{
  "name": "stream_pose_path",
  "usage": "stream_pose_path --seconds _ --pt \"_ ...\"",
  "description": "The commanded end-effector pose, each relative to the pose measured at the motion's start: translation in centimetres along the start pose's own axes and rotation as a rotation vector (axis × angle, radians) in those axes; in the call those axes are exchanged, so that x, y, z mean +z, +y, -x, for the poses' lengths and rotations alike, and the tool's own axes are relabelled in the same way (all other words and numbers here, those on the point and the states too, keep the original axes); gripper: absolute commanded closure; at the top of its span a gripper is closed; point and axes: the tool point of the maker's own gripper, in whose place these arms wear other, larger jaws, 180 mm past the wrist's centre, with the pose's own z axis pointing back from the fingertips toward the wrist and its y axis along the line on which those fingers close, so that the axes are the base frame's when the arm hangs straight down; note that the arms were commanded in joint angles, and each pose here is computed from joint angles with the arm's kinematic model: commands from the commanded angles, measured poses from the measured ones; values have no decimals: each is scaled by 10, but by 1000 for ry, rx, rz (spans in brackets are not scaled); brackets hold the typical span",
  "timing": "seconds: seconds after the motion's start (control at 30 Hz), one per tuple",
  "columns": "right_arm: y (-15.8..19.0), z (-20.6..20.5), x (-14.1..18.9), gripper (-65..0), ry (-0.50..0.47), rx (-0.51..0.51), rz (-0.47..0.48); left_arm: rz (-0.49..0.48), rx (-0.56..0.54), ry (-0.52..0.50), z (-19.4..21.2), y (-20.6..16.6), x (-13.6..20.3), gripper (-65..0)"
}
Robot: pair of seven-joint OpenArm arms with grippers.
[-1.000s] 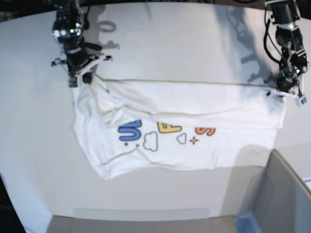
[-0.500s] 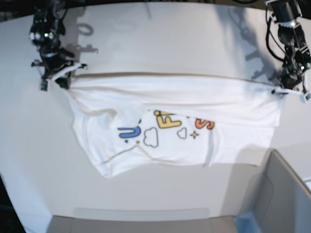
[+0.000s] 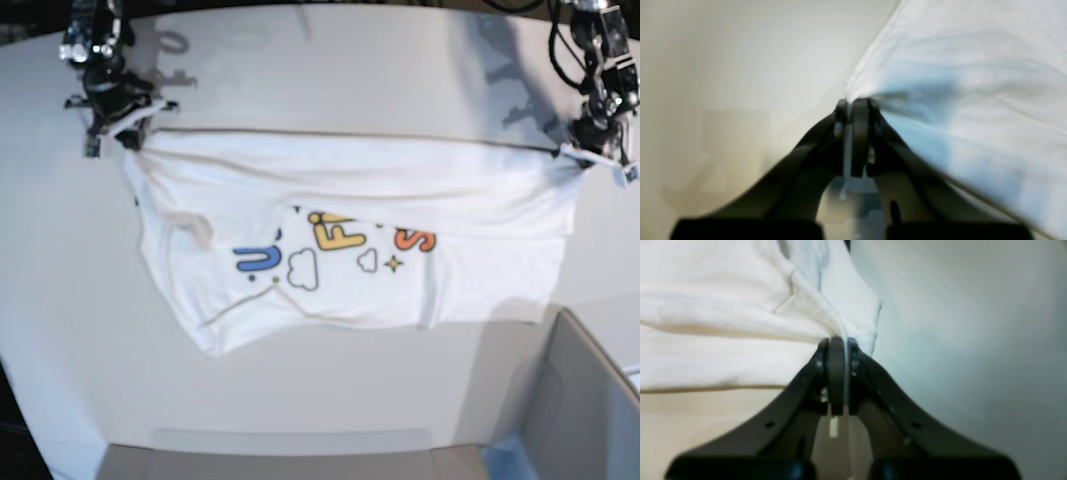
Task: Layout the t-shirt on the table in an organized manner, then fold the t-shirt properly
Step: 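Pull the folded edge with both grippers to straighten and flatten the shirt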
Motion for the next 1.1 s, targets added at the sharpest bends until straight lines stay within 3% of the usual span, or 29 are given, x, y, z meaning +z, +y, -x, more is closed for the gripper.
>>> stream_pose_path --seconds 0.0,0.4,0.53,0.63,0.73,0.97,1.07 --pt "-6 -7 6 0 -31 24 13 -14 -20 -33 -10 5 5 -21" --pt "-42 -1 18 0 -21 32 95 -1 -94 11 22 3 33 -21" --pt "-45 -4 20 0 -25 58 80 12 -122 93 39 -2 45 -21" --pt "-44 -3 20 0 -23 69 70 25 -91 143 53 -9 48 -21" --pt "-47 0 22 0 -10 82 70 -16 -61 176 65 9 59 -21" --pt "-63 10 23 0 28 116 90 -71 -54 163 64 32 72 -21" --pt "-65 6 21 0 -6 114 93 -66 -56 175 66 30 71 -26"
